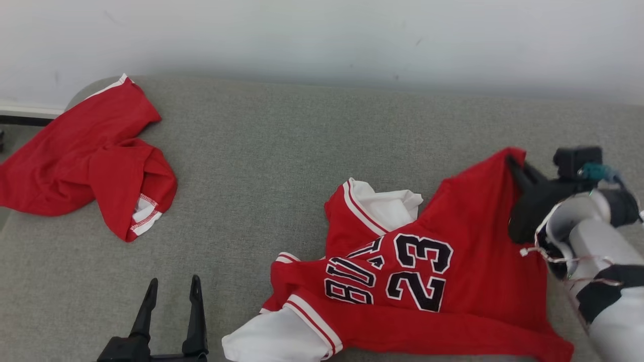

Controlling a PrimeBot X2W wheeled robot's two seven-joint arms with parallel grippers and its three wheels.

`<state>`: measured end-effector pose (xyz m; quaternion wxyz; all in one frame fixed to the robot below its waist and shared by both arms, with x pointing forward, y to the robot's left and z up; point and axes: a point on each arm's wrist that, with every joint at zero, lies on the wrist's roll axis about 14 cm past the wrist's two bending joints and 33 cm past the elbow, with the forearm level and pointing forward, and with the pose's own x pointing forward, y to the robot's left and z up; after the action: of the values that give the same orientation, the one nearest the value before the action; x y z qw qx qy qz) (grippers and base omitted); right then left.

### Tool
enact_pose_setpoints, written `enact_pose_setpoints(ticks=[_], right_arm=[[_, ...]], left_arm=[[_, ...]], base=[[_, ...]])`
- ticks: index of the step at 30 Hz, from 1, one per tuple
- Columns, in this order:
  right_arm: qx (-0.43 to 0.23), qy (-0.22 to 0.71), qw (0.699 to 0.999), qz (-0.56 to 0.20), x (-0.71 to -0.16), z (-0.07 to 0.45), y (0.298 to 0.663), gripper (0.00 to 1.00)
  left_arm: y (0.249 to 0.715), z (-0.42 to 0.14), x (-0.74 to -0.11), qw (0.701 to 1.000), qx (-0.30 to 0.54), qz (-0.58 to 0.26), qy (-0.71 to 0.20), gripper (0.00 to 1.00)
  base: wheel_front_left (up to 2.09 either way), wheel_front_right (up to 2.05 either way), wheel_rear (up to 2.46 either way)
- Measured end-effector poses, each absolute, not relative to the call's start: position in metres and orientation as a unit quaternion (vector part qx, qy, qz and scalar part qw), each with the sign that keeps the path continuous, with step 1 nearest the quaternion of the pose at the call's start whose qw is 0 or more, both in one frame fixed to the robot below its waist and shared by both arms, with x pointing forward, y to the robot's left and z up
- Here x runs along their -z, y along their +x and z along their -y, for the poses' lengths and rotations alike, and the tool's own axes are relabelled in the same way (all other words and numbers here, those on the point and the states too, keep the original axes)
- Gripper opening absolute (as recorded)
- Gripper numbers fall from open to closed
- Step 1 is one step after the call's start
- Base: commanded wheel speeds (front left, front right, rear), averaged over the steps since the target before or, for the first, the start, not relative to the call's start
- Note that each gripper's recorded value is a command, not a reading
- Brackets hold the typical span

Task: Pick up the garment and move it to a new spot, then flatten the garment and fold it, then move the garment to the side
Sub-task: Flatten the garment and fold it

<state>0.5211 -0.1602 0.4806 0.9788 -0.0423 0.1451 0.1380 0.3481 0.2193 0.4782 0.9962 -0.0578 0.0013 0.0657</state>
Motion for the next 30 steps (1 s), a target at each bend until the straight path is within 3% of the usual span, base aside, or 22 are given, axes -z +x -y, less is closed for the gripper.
enact_pose_setpoints(ticks=[9, 14, 15, 16, 23, 30], right_arm=[[-0.109, -0.072, 0.991, -0.036, -0.573, 0.178, 0.594, 0.0], [-0.084, -0.067, 0.994, -0.026, -0.577, 0.189, 0.617, 0.0], [-0.083, -0.068, 0.994, -0.033, -0.57, 0.188, 0.618, 0.38], [-0.083, -0.067, 0.993, -0.049, -0.56, 0.186, 0.619, 1.0], [-0.112, -0.094, 0.989, -0.035, -0.553, 0.163, 0.614, 1.0], [-0.11, -0.05, 0.993, -0.001, -0.56, 0.171, 0.583, 1.0]], left_arm=[[0.353, -0.218, -0.476, 0.996, -0.063, -0.006, -0.063, 1.0], [0.353, -0.223, -0.474, 0.995, -0.072, -0.011, -0.061, 1.0], [0.353, -0.225, -0.473, 0.995, -0.075, -0.011, -0.062, 1.0], [0.353, -0.227, -0.473, 0.995, -0.078, -0.013, -0.061, 1.0], [0.347, -0.231, -0.471, 0.994, -0.088, -0.016, -0.06, 1.0], [0.341, -0.229, -0.475, 0.995, -0.083, -0.008, -0.055, 1.0]], base=[[0.0, 0.0, 0.0], [0.0, 0.0, 0.0], [0.0, 0.0, 0.0], [0.0, 0.0, 0.0], [0.0, 0.0, 0.0], [0.0, 0.0, 0.0]])
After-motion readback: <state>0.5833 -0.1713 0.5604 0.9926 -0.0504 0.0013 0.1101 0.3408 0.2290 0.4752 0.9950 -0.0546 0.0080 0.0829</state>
